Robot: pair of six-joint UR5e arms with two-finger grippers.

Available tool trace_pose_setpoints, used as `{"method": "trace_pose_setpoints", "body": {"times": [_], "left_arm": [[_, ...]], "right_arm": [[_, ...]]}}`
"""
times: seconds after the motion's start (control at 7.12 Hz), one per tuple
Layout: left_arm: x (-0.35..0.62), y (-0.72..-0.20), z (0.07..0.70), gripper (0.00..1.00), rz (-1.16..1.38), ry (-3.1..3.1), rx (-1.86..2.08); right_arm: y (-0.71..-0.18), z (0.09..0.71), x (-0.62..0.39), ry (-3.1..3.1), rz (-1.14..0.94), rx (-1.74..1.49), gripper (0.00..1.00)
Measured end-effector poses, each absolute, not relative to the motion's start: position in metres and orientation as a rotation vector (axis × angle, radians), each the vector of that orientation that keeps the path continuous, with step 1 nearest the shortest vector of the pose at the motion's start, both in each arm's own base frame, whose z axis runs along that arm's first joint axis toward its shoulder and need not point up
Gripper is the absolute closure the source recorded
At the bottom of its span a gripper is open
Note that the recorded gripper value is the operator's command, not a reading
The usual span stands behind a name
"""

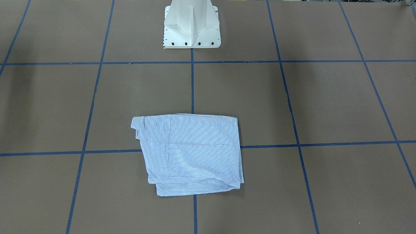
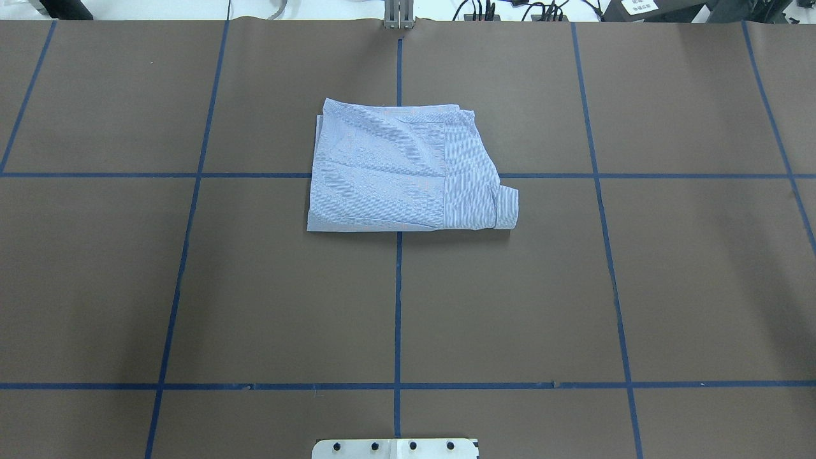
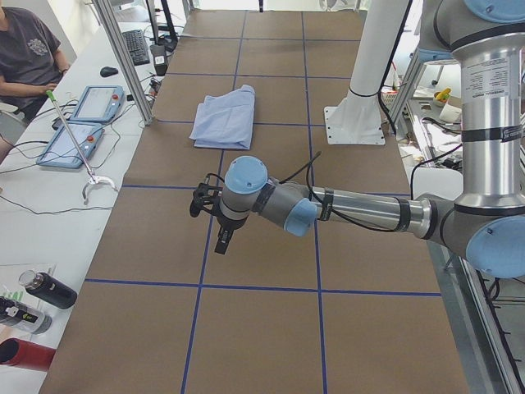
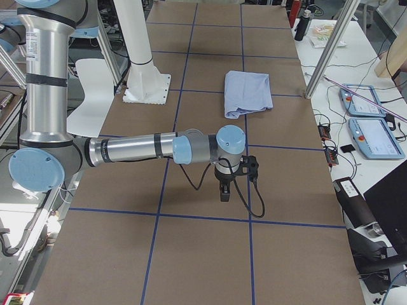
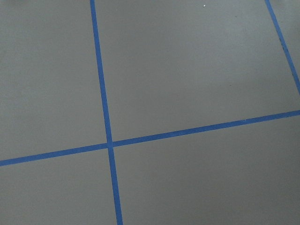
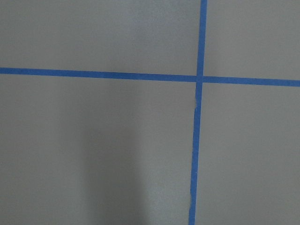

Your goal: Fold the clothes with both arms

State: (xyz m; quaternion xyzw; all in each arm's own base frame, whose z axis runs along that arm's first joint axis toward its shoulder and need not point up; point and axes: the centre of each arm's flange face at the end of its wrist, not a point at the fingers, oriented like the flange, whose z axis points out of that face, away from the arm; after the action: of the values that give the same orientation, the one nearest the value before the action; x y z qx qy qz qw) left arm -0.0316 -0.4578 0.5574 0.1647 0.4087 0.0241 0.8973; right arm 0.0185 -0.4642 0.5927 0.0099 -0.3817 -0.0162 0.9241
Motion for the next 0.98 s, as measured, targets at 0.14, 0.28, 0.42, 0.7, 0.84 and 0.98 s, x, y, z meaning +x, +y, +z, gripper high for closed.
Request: {"method": "trace_pose_setpoints", "body": {"times": [0.14, 0.28, 0.42, 0.7, 0.84, 0.98], "left_arm": [[-0.032, -0.455, 0.558, 0.00, 0.049, 0.847, 0.339], [-0.031, -0.454, 0.558, 0.00, 0.051, 0.847, 0.338], [-0.031, -0.453, 0.557, 0.00, 0.054, 0.847, 0.342], [-0.031, -0.452, 0.550, 0.00, 0.058, 0.848, 0.353], [-0.031, -0.452, 0.549, 0.00, 0.060, 0.848, 0.357], [-0.031, -0.453, 0.547, 0.00, 0.062, 0.847, 0.361]], "right_arm": [[-0.464, 0.592, 0.019, -0.785, -0.032, 0.020, 0.00], [-0.464, 0.589, 0.019, -0.791, -0.032, 0.025, 0.00], [-0.462, 0.584, 0.019, -0.795, -0.035, 0.033, 0.00], [-0.461, 0.582, 0.019, -0.792, -0.036, 0.037, 0.00], [-0.460, 0.582, 0.019, -0.791, -0.036, 0.036, 0.00], [-0.460, 0.583, 0.019, -0.791, -0.036, 0.036, 0.00]]}}
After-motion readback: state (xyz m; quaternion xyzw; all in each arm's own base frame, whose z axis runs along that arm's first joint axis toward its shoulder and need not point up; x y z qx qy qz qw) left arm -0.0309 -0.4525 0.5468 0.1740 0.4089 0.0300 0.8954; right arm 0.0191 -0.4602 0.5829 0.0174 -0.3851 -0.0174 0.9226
